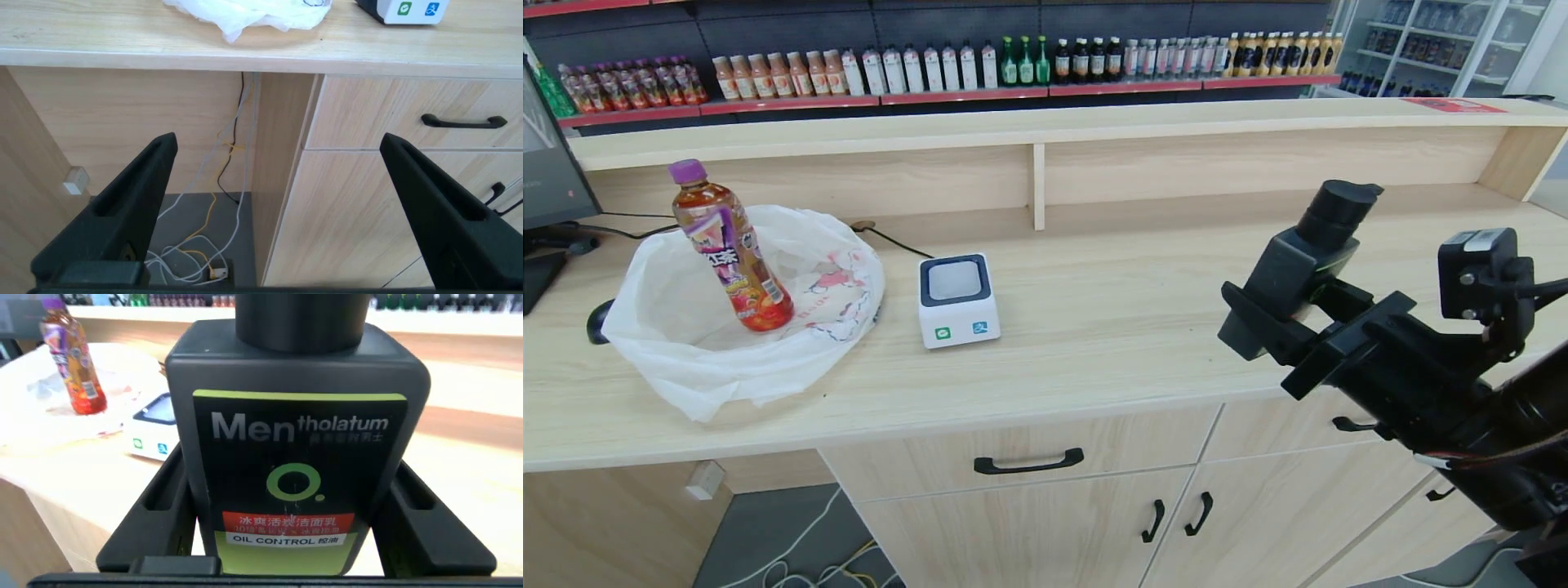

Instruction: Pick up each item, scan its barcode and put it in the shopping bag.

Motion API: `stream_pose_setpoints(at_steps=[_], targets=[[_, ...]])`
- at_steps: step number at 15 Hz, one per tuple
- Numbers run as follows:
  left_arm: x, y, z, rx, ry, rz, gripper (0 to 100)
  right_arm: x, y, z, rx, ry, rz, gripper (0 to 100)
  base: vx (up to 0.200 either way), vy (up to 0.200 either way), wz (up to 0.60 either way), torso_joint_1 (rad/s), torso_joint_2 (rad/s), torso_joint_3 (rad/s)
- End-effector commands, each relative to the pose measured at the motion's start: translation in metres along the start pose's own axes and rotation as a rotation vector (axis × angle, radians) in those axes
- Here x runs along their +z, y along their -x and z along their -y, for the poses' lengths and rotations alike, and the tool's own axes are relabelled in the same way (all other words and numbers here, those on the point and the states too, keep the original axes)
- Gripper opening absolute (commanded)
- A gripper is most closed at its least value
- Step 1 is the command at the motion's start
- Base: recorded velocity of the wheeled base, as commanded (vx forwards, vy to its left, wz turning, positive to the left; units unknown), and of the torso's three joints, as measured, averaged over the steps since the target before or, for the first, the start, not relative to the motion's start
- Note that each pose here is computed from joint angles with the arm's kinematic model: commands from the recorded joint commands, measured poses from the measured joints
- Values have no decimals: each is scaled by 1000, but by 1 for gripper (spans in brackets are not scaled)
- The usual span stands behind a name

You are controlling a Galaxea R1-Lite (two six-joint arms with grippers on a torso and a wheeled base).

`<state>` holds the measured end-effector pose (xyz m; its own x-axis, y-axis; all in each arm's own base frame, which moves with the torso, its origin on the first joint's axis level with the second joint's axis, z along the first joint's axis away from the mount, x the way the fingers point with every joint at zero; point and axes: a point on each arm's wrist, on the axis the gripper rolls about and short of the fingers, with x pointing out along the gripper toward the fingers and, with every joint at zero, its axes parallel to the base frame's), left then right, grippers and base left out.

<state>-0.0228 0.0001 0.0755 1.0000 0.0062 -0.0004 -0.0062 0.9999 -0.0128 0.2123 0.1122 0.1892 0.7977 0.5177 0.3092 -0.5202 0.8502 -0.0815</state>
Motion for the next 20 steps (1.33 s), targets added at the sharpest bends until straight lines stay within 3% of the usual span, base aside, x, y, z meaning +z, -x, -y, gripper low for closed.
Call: stream_pose_setpoints(at_steps=[1, 14, 20], targets=[[0, 0, 0, 1, 1, 0, 100, 2, -1, 0, 2, 1, 11, 0, 0, 200, 0, 12, 2, 7], [0, 0, 0, 1, 0, 0, 100, 8, 3, 3, -12, 7, 30, 0, 0, 200, 0, 2, 3, 2], [0, 0, 0, 1, 0, 0, 100, 16, 11, 3, -13, 10, 50, 0, 0, 0, 0, 0, 0, 0]])
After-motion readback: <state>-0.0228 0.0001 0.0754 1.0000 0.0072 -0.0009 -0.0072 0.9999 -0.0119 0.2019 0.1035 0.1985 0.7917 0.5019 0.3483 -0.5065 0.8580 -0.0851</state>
